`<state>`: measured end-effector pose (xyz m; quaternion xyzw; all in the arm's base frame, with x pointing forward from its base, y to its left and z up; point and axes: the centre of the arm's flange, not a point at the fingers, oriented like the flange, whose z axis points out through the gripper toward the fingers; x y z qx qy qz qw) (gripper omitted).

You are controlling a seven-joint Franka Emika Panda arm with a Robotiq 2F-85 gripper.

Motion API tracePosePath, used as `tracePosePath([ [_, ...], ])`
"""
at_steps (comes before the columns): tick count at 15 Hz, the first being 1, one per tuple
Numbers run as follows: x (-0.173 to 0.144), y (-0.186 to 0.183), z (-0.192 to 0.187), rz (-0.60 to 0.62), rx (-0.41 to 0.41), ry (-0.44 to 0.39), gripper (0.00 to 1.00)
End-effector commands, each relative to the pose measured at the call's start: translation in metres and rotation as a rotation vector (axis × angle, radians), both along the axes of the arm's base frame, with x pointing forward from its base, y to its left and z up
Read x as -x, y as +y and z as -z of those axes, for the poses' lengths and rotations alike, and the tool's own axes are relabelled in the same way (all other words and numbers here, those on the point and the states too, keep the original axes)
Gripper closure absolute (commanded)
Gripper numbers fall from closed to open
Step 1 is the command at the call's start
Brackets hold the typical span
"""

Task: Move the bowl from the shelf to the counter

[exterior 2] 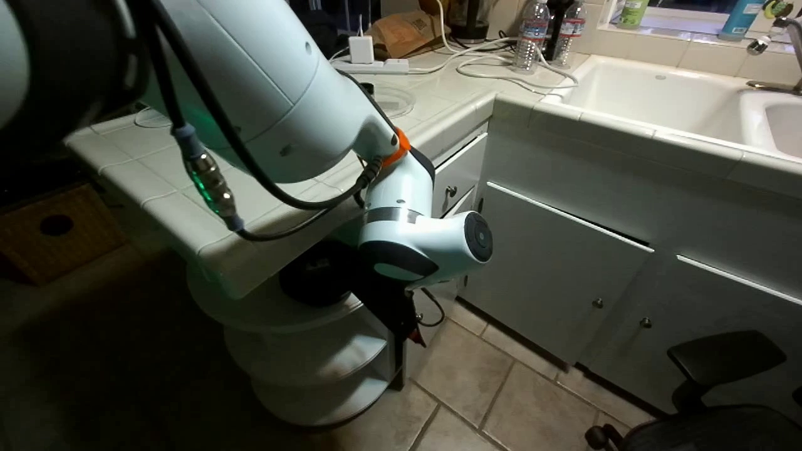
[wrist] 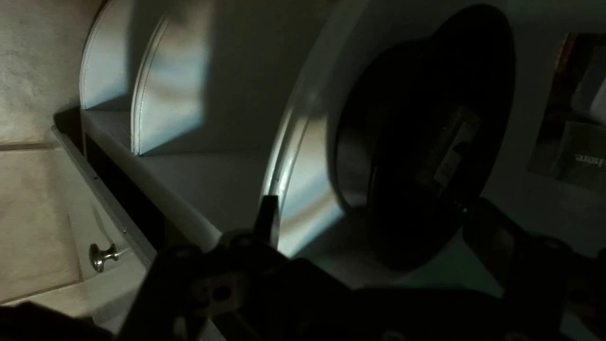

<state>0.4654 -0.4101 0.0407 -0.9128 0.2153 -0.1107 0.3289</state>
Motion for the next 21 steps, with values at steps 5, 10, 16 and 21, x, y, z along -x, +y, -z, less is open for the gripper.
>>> tracePosePath([
  [5,-0.018,0.008,0.031,-0.025,-0.051,-0.030,0.28],
  [10,-0.019,0.009,0.029,-0.042,-0.078,-0.024,0.64],
  [16,-0.020,0.011,0.037,-0.055,-0.070,-0.008,1.00],
  [21,-0.020,0.012,0.038,-0.063,-0.063,0.001,0.98],
])
